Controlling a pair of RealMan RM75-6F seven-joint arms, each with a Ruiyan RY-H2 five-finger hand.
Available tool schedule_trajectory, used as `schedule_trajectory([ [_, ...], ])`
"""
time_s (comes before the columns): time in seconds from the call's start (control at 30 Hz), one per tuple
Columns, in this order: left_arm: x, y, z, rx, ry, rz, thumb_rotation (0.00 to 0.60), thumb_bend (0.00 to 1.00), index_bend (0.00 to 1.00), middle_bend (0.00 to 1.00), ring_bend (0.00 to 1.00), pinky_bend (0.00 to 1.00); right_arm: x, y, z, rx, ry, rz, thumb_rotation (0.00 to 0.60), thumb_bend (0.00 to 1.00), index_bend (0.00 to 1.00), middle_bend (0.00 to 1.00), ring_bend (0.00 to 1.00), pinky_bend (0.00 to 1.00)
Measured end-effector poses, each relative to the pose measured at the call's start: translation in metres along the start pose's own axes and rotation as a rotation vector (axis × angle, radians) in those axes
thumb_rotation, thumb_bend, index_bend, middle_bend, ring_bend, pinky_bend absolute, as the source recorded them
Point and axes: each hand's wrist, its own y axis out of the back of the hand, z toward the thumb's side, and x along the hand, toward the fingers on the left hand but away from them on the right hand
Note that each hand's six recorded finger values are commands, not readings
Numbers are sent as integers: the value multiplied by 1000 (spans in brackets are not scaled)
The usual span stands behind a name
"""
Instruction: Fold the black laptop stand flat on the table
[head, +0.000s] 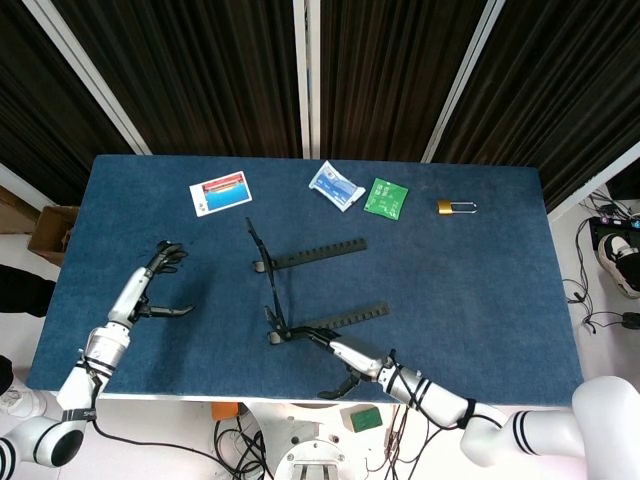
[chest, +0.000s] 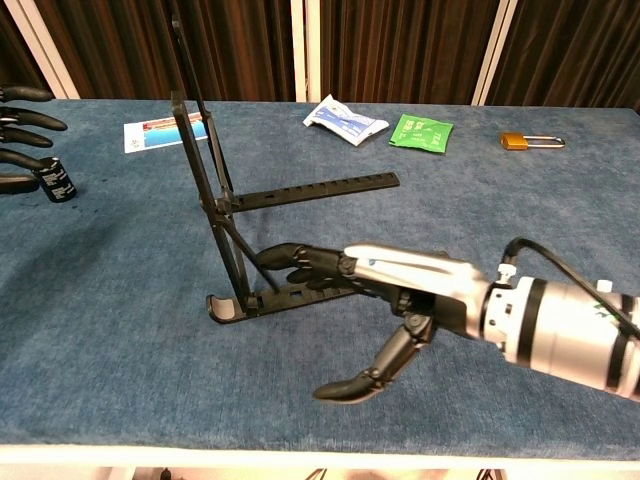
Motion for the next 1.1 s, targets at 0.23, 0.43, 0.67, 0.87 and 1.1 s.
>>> schedule_trajectory([
  [0.23, -3, 0, -3, -6, 3, 3, 600, 4, 110, 158, 153, 220, -11, -7, 3, -6, 11, 21, 600, 176, 0, 0, 0, 0],
  [0.43, -6, 1, -3, -7, 3, 6, 600, 4, 110, 157, 153, 220, -14, -9, 5, -9, 24, 20, 600, 176, 0, 0, 0, 0],
  [0.67, -11, 3, -3, -6, -1, 9, 600, 4, 110, 157, 153, 220, 11, -11, 6, -14, 32, 32, 600, 176, 0, 0, 0, 0],
  [0.87, -14, 3, -2, -9, -3, 16, 600, 4, 110, 157, 153, 221, 18, -25, 28, -35, 88, 90, 600, 176, 0, 0, 0, 0],
  [1.1, -18, 6, -1, 1, 0, 21, 600, 3, 110, 157, 153, 220, -18, -29, 63, -112, 202, 66, 600, 176, 0, 0, 0, 0],
])
